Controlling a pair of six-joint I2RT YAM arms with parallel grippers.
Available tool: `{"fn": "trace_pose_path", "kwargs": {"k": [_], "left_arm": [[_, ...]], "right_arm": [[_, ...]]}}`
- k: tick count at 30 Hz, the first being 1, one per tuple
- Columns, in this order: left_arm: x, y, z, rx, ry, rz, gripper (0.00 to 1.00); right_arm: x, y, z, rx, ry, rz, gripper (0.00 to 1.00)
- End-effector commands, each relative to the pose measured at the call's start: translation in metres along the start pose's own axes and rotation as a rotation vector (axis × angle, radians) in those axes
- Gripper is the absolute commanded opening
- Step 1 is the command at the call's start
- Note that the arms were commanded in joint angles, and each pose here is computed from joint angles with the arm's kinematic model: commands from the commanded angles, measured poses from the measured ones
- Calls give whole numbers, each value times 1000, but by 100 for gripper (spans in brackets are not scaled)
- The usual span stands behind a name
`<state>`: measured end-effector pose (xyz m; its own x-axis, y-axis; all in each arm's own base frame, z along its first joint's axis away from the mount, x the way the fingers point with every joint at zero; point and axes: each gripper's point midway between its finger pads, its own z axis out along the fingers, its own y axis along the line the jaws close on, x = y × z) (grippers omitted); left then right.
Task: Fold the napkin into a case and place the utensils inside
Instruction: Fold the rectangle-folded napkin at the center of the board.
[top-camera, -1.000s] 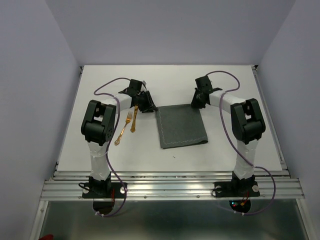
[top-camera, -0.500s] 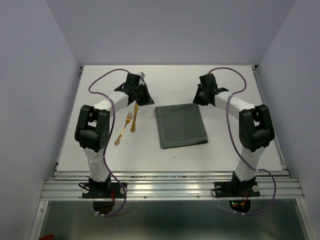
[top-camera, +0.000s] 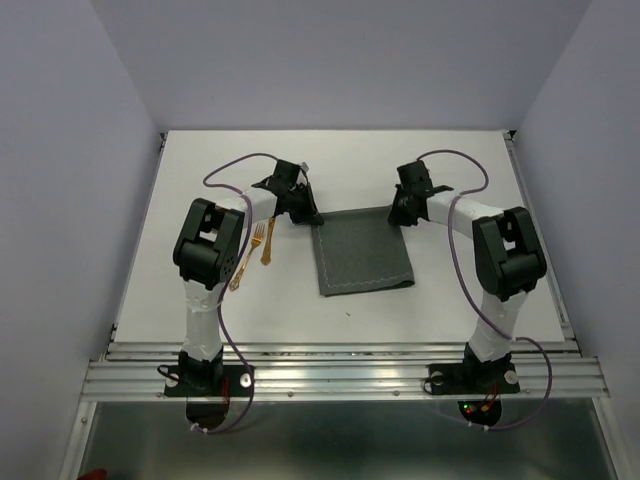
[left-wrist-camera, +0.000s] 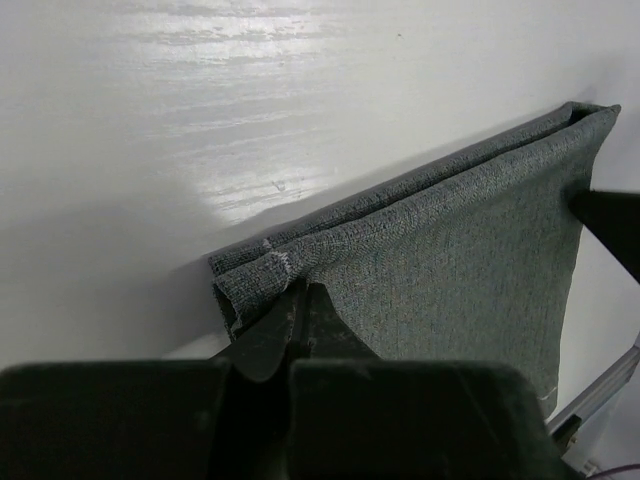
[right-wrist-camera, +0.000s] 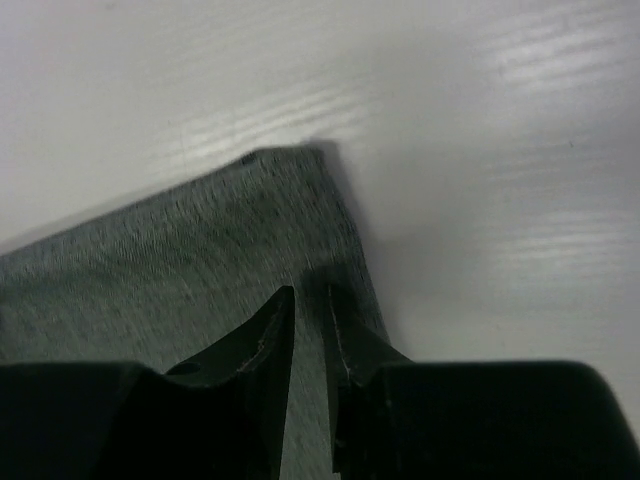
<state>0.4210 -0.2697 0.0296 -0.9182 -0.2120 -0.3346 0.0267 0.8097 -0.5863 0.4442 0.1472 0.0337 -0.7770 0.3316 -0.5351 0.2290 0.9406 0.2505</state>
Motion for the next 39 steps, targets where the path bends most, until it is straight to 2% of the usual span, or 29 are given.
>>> {"fn": "trace_pose_path", "kwargs": {"k": [1, 2, 6, 13, 18, 21, 27, 29, 30, 32, 34, 35, 37, 39], "left_arm": [[-19, -1, -9, -39, -58, 22, 0], [-21, -2, -11, -38, -64, 26, 0], [-26, -5, -16, -40, -82, 35, 0], [-28, -6, -16, -43, -82, 42, 0], [-29, -11, -17, -27, -84, 46, 0], [-31, -16, -22, -20, -96, 54, 0], [-47, -48, -68, 19, -177, 100, 1], [-48, -53, -83, 21, -199, 117, 9], [-52, -58, -101, 13, -232, 128, 18], [-54, -58, -115, -8, -256, 151, 25], [-55, -57, -137, -43, -289, 165, 30], [-54, -50, -142, -65, -295, 164, 32], [-55, -45, -163, -86, -336, 156, 33], [-47, -22, -170, -121, -336, 121, 33]], "right_arm": [[-15, 9, -50, -91, -67, -14, 24], [-17, 10, -66, -110, -89, -7, 24], [39, -26, -83, -58, -21, 37, 24], [115, -33, -103, -98, 86, 72, 24], [135, -48, -93, -31, 111, 66, 22], [119, -45, -103, -35, 56, 68, 21], [85, 2, -145, -164, -84, -1, 22], [88, 20, -150, -189, -92, -48, 23], [94, 41, -154, -206, -99, -112, 25], [105, 60, -155, -207, -102, -185, 29], [119, 74, -147, -185, -100, -267, 32], [128, 96, -156, -225, -105, -316, 34], [145, 121, -158, -239, -115, -410, 37], [155, 133, -157, -242, -111, -465, 41]]}}
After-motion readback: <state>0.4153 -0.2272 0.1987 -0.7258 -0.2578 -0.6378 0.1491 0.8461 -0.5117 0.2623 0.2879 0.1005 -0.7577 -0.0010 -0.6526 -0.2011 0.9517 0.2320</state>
